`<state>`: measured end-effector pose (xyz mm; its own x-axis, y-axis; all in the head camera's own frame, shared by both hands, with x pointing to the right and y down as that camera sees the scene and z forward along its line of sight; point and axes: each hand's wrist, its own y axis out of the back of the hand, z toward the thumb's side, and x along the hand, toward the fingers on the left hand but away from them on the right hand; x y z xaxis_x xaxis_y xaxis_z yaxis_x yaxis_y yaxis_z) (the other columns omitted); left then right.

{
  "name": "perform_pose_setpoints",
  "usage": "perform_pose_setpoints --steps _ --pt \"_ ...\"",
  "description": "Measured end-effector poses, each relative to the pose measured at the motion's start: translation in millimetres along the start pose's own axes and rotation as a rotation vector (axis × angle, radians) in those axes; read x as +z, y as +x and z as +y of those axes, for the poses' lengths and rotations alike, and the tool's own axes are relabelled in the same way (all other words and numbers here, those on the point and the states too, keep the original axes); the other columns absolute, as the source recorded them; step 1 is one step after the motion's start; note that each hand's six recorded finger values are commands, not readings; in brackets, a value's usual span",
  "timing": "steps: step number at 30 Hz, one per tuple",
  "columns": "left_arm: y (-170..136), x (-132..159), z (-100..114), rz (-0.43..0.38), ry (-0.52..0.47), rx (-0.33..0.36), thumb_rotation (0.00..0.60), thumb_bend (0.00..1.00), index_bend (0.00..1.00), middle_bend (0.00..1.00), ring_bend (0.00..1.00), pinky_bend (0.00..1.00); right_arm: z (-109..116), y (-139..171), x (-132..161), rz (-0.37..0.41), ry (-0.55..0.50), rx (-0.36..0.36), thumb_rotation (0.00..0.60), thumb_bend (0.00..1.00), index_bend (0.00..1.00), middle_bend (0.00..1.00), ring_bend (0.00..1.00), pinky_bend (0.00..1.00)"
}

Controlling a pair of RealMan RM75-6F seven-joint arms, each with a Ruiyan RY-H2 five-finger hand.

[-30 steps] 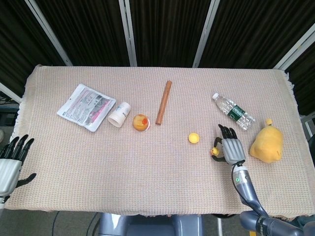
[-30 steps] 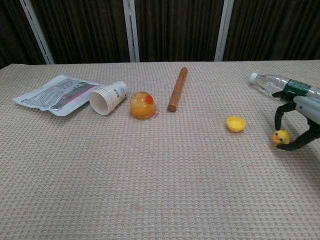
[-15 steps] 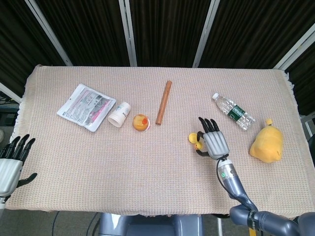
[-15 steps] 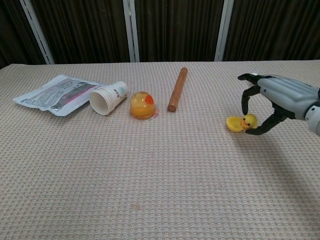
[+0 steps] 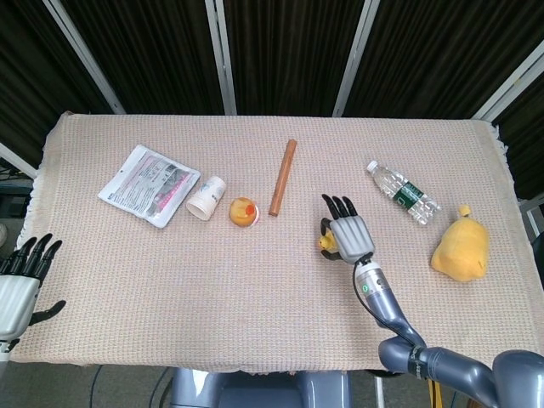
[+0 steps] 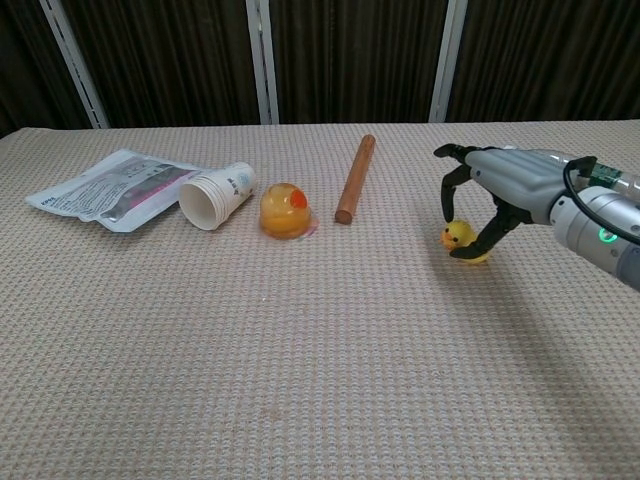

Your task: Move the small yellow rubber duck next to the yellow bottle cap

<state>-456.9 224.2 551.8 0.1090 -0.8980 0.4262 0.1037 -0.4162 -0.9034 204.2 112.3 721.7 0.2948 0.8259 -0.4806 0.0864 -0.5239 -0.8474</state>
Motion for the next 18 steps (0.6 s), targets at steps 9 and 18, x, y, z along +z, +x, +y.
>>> perform_pose_setpoints --steps 9,18 --pt "0 1 0 -0.011 -0.013 0.002 0.600 0.00 0.00 0.00 0.00 0.17 -8 -10 4 0.000 0.002 0.020 0.600 0.14 0.54 0.00 0.00 0.00" --pt "1 2 0 -0.019 -0.020 0.002 0.600 0.00 0.00 0.00 0.00 0.17 -12 -18 4 -0.005 0.008 0.031 0.600 0.14 0.54 0.00 0.00 0.00"
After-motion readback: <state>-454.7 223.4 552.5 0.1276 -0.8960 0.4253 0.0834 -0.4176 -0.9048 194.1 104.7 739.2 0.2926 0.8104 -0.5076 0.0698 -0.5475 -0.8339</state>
